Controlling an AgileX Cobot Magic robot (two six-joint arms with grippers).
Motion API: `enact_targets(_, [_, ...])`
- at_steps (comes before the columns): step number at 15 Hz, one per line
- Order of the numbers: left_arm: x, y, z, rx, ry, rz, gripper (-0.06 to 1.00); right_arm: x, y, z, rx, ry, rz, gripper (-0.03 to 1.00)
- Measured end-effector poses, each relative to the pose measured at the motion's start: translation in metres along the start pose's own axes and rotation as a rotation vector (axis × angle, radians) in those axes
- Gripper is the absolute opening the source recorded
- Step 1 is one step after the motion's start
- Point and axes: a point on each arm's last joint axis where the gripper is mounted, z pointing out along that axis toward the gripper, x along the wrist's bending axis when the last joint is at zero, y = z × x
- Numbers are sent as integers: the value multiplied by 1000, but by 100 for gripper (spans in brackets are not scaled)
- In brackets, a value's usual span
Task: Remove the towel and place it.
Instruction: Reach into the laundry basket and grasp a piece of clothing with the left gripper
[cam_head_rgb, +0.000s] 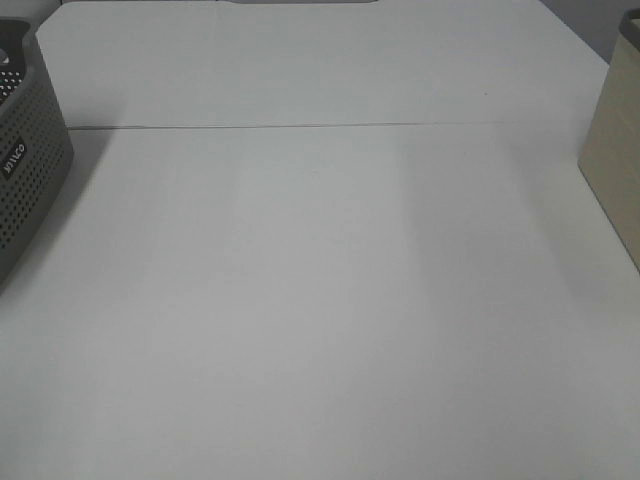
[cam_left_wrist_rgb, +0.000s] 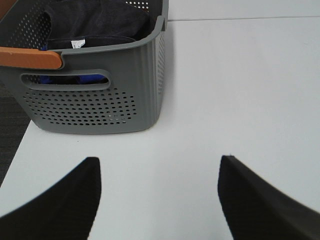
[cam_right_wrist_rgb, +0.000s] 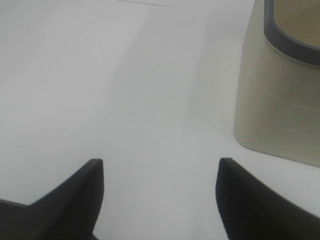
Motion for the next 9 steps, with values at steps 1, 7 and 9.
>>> enact_targets(1, [0,0,0,0,0,0,64,0,0,0,0,0,0,63])
enact_targets(7, [2,0,0,1,0,22,89,0,0,0,0,0,0,63])
enact_targets(9, [2,0,0,0,-2,18,98,0,0,0,0,0,0,63])
